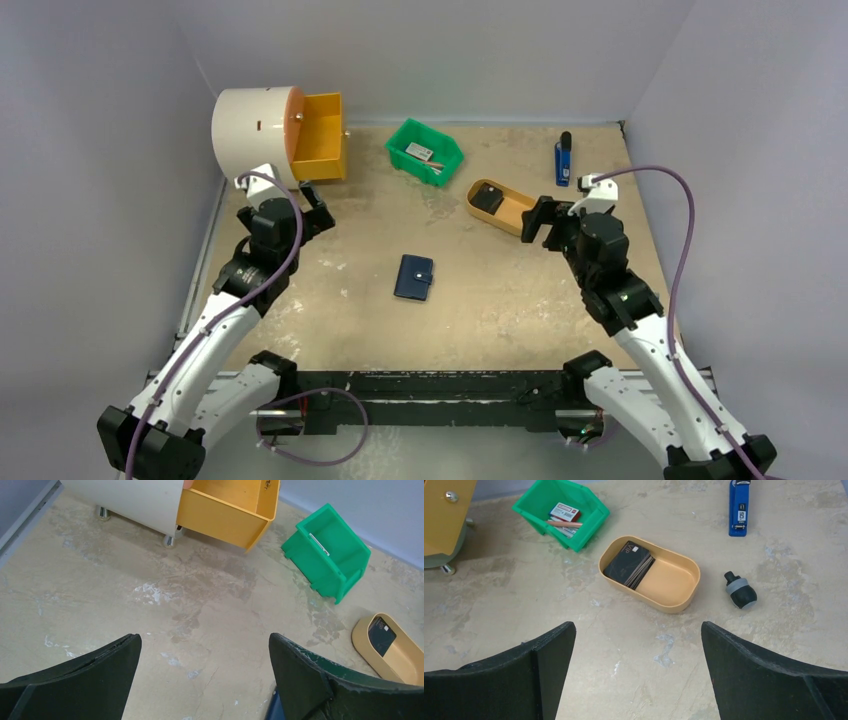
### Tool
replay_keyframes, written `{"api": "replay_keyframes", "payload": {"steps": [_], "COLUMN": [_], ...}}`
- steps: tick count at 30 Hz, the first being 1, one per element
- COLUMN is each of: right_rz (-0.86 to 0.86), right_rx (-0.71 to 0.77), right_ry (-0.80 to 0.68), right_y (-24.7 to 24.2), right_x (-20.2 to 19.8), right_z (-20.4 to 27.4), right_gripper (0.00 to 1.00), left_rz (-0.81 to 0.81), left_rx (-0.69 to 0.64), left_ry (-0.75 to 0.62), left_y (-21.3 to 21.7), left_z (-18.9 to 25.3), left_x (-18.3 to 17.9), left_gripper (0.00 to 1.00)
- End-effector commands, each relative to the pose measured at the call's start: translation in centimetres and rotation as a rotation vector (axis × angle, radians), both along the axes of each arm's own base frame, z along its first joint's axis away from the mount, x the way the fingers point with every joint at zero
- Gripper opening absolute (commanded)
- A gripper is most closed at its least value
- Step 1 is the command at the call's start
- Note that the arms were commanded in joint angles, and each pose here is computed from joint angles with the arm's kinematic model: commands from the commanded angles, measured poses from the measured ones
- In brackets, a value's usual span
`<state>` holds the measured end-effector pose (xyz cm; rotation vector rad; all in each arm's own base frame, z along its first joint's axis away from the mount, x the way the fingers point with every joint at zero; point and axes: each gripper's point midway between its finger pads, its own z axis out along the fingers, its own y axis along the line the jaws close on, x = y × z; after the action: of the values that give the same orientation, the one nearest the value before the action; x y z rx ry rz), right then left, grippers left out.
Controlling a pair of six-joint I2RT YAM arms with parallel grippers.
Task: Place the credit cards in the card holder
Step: Adjust the card holder at the center of the board.
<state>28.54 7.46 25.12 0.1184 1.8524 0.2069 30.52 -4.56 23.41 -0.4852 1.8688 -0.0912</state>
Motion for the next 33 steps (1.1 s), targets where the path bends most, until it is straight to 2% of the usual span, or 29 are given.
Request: {"api": "replay_keyframes", "payload": {"steps": [1, 4, 11, 16, 21, 22, 25, 28, 33], "right_rz": [-0.053, -0.057, -0.079, -0.007, 0.072, 0.117, 0.245, 0.333, 0.349], "right_rx": [0.051, 0.072, 0.113, 0.106, 0.064, 0.081, 0.280, 0.351, 0.236], "right_ry": [-0.059, -0.056, 0.059, 0.052, 0.104, 0.127, 0.108, 0.164, 0.310], "right_y": [-0.6, -0.4, 0.6, 3.2, 6.9, 8.2, 11.8, 14.1, 17.4], "right_x": [0.4, 0.5, 1.6, 2.5, 3.2, 3.0, 2.3, 1.7, 1.0], "right_z": [2.5, 3.4, 2.8, 2.2, 0.5, -0.5, -2.3, -3.9, -7.4], "right_gripper": [0.96, 0.95, 0.99, 0.99, 0.99, 0.99, 0.99, 0.99, 0.98], "left_rz": [0.015, 0.019, -0.010, -0.031, -0.051, -0.053, -0.069, -0.130, -0.218], "left_rx": [-0.053, -0.061, -0.082, -0.094, -0.118, -0.122, -0.143, -0.153, -0.168], "left_ry": [-0.080, -0.094, -0.121, -0.129, -0.121, -0.125, -0.137, -0.131, -0.103], "left_y": [0.1, 0.2, -0.3, -0.7, -1.4, -1.5, -1.9, -3.0, -4.7], "left_z": [2.0, 2.3, 2.8, 2.6, 2.1, 2.0, 1.9, 1.8, 1.2], "left_x": [0.1, 0.1, 0.0, 0.1, 0.4, 0.5, 0.6, 0.5, 0.7], "left_gripper": [1.00, 1.00, 1.00, 0.99, 0.97, 0.97, 0.97, 0.97, 0.96]}}
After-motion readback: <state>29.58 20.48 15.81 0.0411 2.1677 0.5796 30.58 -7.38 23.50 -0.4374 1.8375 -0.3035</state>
